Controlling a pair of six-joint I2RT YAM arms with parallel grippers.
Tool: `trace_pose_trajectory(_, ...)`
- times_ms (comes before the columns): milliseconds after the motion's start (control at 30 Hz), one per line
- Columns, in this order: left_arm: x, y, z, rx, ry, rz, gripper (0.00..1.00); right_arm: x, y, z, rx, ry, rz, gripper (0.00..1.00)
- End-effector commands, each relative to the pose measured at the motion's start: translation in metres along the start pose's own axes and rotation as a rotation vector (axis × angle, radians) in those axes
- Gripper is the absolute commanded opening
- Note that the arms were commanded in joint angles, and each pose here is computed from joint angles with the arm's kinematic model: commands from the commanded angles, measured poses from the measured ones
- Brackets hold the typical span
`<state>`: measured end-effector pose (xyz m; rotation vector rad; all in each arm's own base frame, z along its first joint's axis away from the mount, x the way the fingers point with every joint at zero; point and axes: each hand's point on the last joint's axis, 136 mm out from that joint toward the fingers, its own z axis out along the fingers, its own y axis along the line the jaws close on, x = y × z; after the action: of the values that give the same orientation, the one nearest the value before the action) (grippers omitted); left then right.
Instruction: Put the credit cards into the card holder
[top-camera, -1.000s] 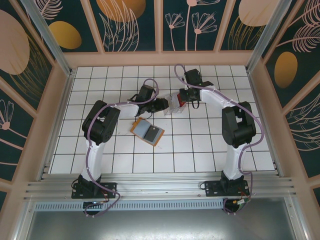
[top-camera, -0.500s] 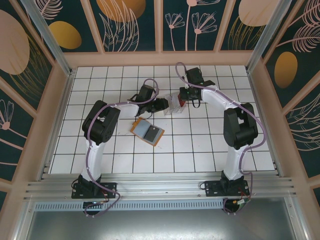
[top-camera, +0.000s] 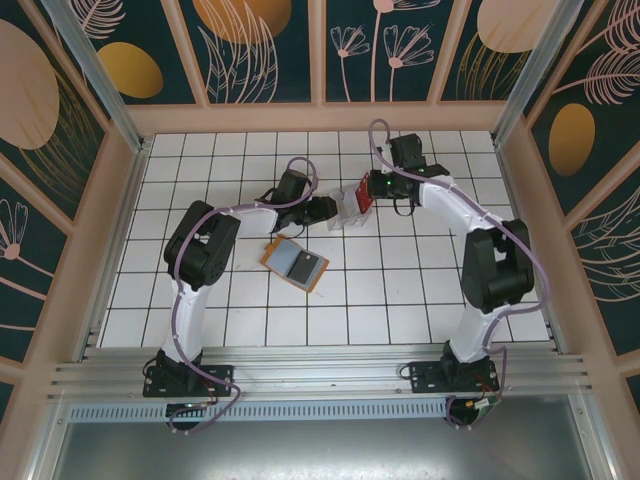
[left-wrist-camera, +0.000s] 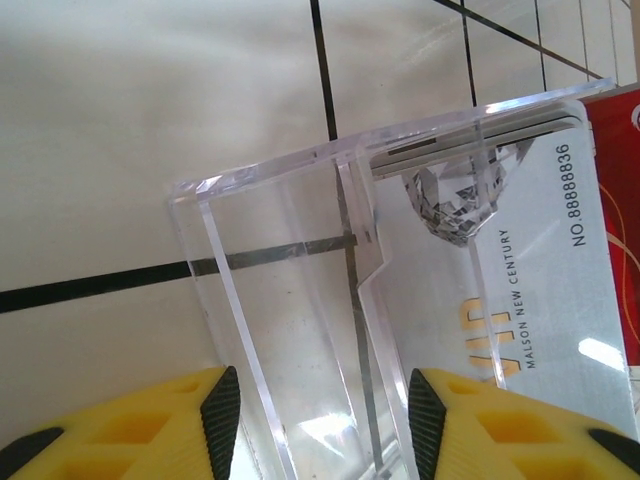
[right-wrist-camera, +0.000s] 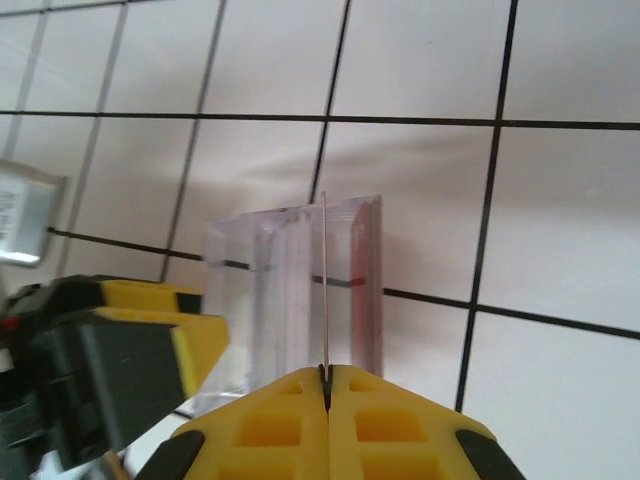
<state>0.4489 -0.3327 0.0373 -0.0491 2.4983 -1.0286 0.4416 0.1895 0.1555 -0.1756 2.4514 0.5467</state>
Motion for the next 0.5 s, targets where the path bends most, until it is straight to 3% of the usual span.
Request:
trace_pose_trajectory(0, -0.005, -0.007, -0.024, -0.045, -0.010, 0.033, 0.52, -0.014, 0.032, -0.032, -0.158, -0.096, 0.034, 0.07)
trace_pose_trajectory(133, -0.020, -0.011, -0.053, -0.065, -0.048, 0.052, 0.52, 0.008, 0.056, -0.052, -0.316, -0.118, 0.108, 0.07)
trace_pose_trajectory(267, -0.021, 0.013, -0.090, -0.147, -0.086, 0.056, 0.52, 0.045, 0.084, -0.058, -0.438, -0.105, 0.182, 0.07)
trace_pose_trajectory(467, 0.012, 0.051, -0.131, -0.288, -0.063, 0.062, 0.52, 0.123, 0.133, -0.033, -0.544, -0.027, 0.289, 0.05)
